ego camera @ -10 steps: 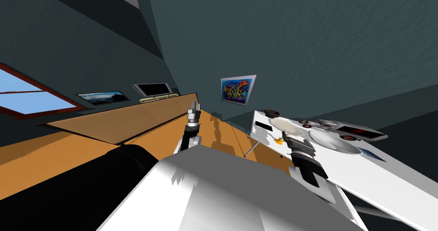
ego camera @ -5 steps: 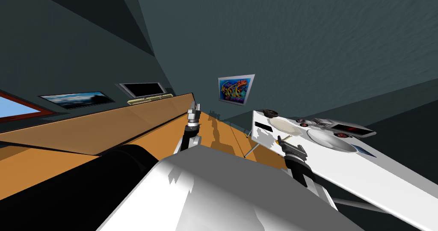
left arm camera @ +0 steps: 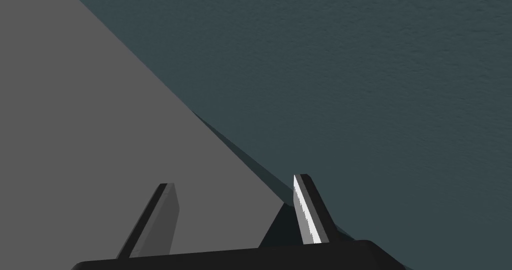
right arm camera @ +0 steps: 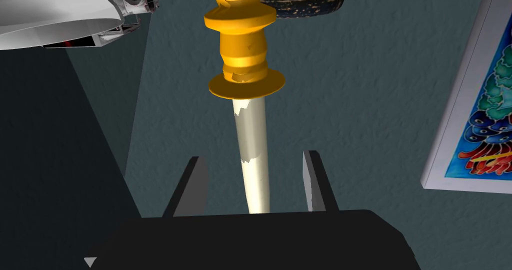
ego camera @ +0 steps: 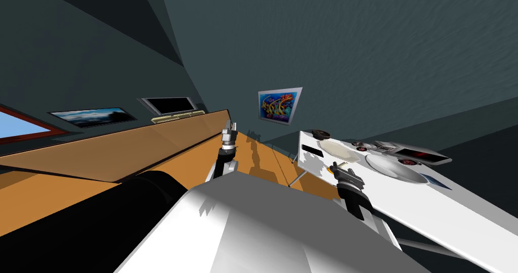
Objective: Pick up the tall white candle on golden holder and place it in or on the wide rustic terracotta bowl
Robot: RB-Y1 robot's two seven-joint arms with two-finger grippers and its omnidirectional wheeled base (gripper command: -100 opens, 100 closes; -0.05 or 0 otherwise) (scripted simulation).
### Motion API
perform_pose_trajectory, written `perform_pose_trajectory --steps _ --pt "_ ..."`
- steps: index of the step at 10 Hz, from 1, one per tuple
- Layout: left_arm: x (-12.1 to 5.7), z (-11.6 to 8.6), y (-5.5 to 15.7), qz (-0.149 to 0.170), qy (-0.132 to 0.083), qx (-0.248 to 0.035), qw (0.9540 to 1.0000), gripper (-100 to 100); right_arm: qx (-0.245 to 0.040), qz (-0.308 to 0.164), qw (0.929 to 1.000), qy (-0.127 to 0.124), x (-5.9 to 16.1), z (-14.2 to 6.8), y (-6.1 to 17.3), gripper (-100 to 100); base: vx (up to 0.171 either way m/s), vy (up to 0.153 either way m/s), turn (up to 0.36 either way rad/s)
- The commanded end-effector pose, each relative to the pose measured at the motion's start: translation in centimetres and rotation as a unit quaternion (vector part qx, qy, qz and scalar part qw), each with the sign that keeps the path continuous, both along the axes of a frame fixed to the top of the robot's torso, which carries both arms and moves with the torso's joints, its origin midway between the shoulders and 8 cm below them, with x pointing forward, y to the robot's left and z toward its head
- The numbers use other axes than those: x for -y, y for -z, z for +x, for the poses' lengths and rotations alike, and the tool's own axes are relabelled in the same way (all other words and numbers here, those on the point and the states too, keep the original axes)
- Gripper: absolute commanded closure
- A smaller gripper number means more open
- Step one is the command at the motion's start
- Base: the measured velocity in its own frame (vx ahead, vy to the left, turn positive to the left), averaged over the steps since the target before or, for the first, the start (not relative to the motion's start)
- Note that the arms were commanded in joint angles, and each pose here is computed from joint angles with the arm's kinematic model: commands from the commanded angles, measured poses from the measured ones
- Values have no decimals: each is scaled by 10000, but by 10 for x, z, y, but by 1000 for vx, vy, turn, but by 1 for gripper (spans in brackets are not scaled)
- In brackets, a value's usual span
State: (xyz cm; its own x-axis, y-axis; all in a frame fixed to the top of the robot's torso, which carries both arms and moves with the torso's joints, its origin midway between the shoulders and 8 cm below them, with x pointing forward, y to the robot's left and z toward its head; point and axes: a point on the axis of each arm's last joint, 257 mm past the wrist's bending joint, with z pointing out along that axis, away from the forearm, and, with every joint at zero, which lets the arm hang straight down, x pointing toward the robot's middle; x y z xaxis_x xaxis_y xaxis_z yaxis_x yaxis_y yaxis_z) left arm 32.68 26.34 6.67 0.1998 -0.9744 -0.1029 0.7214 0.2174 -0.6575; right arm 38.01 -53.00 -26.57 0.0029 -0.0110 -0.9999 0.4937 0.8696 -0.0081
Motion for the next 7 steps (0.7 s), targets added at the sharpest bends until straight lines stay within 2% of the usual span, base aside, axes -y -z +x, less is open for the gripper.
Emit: perform_pose_trajectory --steps 1,4,5,6,7 --pt "0 0 0 0 0 0 10000 0 0 0 10000 0 0 0 0 100 0 0 0" --pt "0 0 0 0 0 0 10000 0 5 4 10000 -1 0 0 0 100 0 0 0" --pt "0 0 0 0 0 0 10000 0 5 3 10000 -1 0 0 0 0 0 0 0" --pt "0 0 0 0 0 0 10000 0 5 3 10000 -1 0 0 0 100 0 0 0" --pt "0 0 0 0 0 0 10000 0 5 2 10000 -1 0 0 0 0 0 0 0"
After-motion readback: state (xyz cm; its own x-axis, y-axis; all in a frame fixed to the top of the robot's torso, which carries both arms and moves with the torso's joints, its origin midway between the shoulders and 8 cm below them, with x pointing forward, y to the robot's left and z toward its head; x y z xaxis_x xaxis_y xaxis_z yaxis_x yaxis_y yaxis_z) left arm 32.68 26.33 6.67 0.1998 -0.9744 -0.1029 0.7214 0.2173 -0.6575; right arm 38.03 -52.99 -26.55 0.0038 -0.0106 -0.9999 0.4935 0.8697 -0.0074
